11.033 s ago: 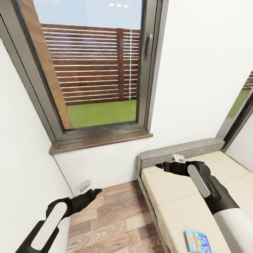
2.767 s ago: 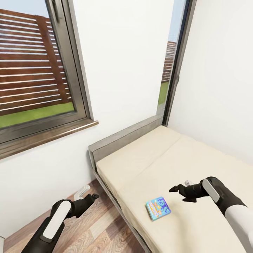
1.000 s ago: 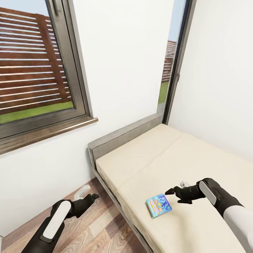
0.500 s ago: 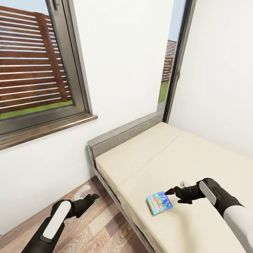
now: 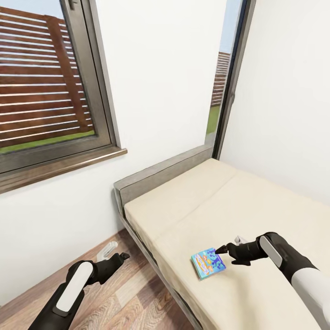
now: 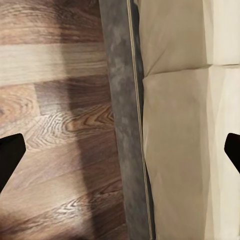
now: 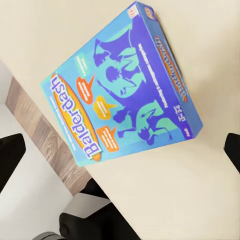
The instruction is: Put all the toys in the child's room - the three board games (two on the bed and one on the table), the two jigsaw puzzles on the table, and the tennis ball on the table - inside the toy box on the table in the child's room.
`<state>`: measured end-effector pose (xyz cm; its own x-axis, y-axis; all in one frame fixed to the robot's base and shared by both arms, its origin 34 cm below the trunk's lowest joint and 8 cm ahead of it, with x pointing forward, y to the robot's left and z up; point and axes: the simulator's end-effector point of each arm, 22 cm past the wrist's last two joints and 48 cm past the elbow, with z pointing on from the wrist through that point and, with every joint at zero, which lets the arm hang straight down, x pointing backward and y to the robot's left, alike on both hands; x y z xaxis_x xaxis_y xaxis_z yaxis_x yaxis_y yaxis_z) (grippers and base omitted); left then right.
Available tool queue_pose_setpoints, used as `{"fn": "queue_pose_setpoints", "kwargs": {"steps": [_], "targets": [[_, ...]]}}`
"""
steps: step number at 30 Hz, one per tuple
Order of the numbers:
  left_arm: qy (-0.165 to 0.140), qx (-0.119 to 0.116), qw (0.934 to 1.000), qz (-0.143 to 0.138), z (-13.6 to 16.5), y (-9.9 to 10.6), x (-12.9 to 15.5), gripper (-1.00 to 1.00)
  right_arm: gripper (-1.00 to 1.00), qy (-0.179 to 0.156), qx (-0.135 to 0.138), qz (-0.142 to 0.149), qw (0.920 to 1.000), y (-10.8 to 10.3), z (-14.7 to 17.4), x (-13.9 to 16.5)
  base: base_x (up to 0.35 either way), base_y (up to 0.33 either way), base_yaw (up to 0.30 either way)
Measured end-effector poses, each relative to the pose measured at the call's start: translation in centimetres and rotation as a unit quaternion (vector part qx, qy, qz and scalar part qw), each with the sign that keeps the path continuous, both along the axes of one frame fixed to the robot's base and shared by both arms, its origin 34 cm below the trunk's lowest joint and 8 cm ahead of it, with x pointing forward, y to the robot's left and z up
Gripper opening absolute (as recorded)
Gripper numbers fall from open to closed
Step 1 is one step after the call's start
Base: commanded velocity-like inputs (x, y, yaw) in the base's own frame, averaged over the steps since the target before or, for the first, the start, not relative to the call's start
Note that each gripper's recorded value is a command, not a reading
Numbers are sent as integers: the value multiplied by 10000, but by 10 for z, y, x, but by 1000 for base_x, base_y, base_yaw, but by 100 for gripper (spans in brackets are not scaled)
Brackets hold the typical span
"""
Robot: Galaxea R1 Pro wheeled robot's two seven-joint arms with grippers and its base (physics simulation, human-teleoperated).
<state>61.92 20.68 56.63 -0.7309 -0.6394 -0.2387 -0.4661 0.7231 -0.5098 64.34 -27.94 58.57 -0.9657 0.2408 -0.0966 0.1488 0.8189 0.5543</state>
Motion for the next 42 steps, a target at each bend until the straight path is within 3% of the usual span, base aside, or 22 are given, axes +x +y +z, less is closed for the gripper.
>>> {"fn": "queue_pose_setpoints", "kwargs": {"steps": [12, 25, 42], "targets": [[1, -2, 10000, 1, 0, 0, 0, 100, 100, -123, -18, -2, 9999, 0, 2, 6, 0, 0, 0], [3, -1, 10000, 2, 0, 0, 0, 100, 100, -641, -122, -52, 9979, -2, 6, 26, 0, 0, 0], [4, 9, 10000, -18, -24, -1, -4, 100, 100, -722, -145, -53, 9973, -1, -17, 26, 0, 0, 0]]}}
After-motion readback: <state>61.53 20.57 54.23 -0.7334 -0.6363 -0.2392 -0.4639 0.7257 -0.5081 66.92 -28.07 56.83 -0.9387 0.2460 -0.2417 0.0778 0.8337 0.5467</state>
